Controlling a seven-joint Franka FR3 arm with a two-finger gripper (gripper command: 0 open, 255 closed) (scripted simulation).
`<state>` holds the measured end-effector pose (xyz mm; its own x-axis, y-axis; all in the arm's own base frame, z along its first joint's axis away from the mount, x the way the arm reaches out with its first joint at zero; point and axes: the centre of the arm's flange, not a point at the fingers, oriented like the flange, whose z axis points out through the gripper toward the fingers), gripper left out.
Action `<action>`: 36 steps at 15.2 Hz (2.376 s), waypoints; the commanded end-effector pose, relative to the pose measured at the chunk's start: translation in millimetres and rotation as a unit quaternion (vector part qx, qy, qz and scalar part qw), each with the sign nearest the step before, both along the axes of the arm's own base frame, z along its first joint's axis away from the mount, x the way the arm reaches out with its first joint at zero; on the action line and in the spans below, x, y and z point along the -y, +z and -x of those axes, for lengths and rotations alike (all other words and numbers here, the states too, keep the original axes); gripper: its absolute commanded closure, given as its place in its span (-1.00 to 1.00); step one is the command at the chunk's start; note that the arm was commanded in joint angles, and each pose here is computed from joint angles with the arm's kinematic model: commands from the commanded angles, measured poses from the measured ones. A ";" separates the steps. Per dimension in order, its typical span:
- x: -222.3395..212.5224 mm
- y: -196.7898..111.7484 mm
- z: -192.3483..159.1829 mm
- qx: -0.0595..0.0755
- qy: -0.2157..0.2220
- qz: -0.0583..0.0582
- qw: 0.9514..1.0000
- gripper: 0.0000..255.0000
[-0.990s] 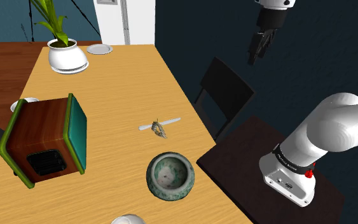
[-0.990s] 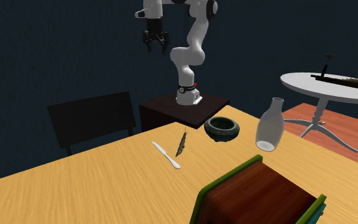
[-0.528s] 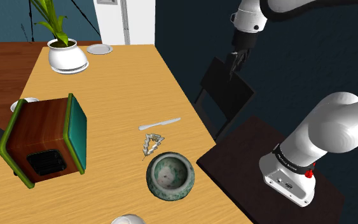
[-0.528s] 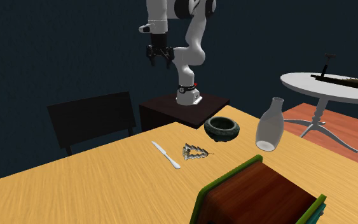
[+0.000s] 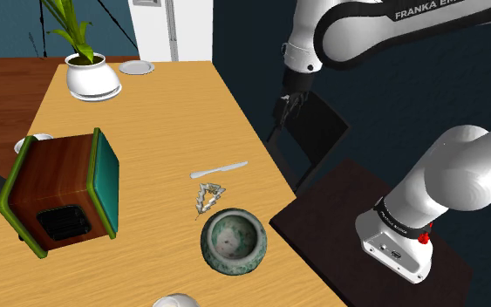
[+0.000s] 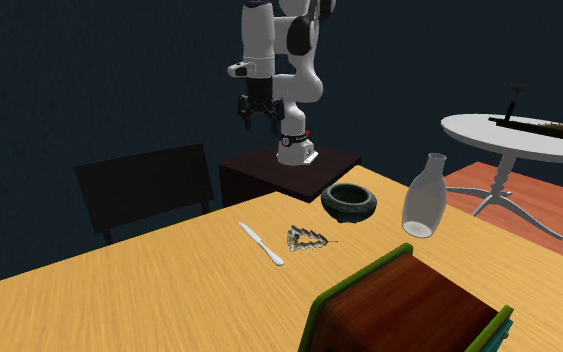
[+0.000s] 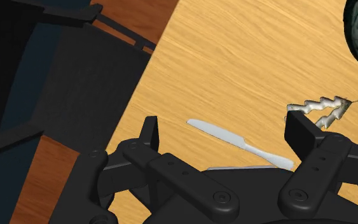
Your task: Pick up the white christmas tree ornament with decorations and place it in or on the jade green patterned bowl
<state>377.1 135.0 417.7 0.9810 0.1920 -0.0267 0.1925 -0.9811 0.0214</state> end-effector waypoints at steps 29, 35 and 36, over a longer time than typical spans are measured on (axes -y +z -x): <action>-162.4 -180.5 -79.5 0.047 0.050 -0.014 0.998 -1.00; -162.4 -180.5 -79.5 0.047 0.050 -0.014 0.998 1.00; -162.4 -180.5 -79.5 0.047 0.050 -0.014 0.998 1.00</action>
